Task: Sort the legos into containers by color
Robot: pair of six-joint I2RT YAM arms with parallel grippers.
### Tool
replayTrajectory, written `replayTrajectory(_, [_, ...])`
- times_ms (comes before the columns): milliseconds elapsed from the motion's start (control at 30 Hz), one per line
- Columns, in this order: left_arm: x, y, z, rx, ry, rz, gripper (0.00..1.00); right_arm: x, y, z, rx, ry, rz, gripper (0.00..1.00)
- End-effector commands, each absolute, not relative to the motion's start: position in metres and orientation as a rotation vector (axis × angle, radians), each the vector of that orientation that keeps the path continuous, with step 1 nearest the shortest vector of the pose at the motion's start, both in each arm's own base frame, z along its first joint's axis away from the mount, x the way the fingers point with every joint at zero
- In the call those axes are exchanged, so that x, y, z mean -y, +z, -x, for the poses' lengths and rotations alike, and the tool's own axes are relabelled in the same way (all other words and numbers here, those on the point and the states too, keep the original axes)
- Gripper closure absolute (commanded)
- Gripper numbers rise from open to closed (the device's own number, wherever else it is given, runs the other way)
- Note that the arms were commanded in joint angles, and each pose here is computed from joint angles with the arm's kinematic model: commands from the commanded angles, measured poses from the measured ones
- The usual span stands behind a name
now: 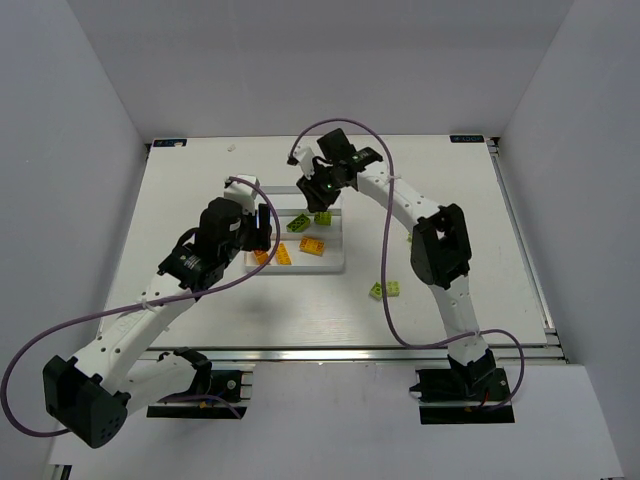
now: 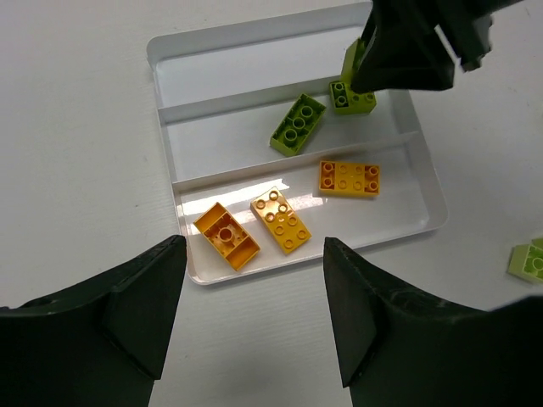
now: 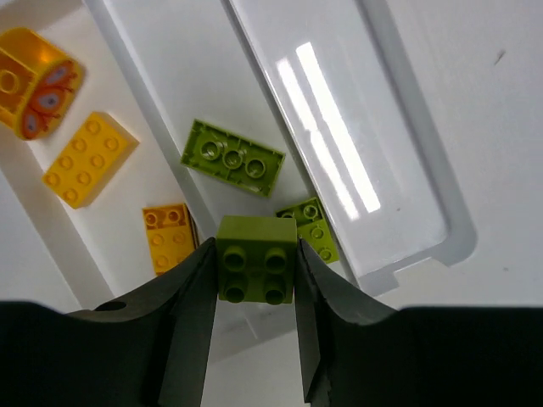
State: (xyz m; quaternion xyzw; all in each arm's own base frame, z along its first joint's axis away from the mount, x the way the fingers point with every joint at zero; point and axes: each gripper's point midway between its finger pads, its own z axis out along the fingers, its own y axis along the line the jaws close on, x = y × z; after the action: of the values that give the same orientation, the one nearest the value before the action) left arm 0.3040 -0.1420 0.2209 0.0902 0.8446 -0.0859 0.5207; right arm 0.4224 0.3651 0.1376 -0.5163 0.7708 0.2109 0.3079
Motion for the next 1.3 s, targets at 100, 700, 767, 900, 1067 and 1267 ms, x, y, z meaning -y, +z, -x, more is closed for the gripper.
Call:
replayTrajectory(100, [0.14,0.226,-0.305,-1.995,-0.201,-0.206,0.24,-0.355,0.104,-0.427,-2.171,0.551,1.307,0.6])
replayTrajectory(700, [0.147,0.233,-0.302,-1.977,-0.26,-0.228,0.38,-0.276,0.184,-0.4,-2.121,0.491,1.076,0.52])
replayTrajectory(767, [0.15,0.238,-0.3,-1.965,-0.284,-0.238,0.64,-0.235,0.188,-0.387,-2.14,0.447,1.035,0.68])
replayTrajectory(900, [0.154,0.245,-0.296,-1.948,-0.322,-0.248,0.81,-0.159,0.151,-0.341,-2.281,0.361,1.098,0.68])
replayTrajectory(1067, [0.16,0.25,-0.293,-1.936,-0.368,-0.262,0.53,-0.076,0.09,-0.275,-2.558,0.113,1.149,0.14])
replayTrajectory(1267, [0.165,0.251,-0.29,-1.936,-0.4,-0.282,0.36,-0.042,0.074,-0.252,-2.649,-0.034,1.123,0.11])
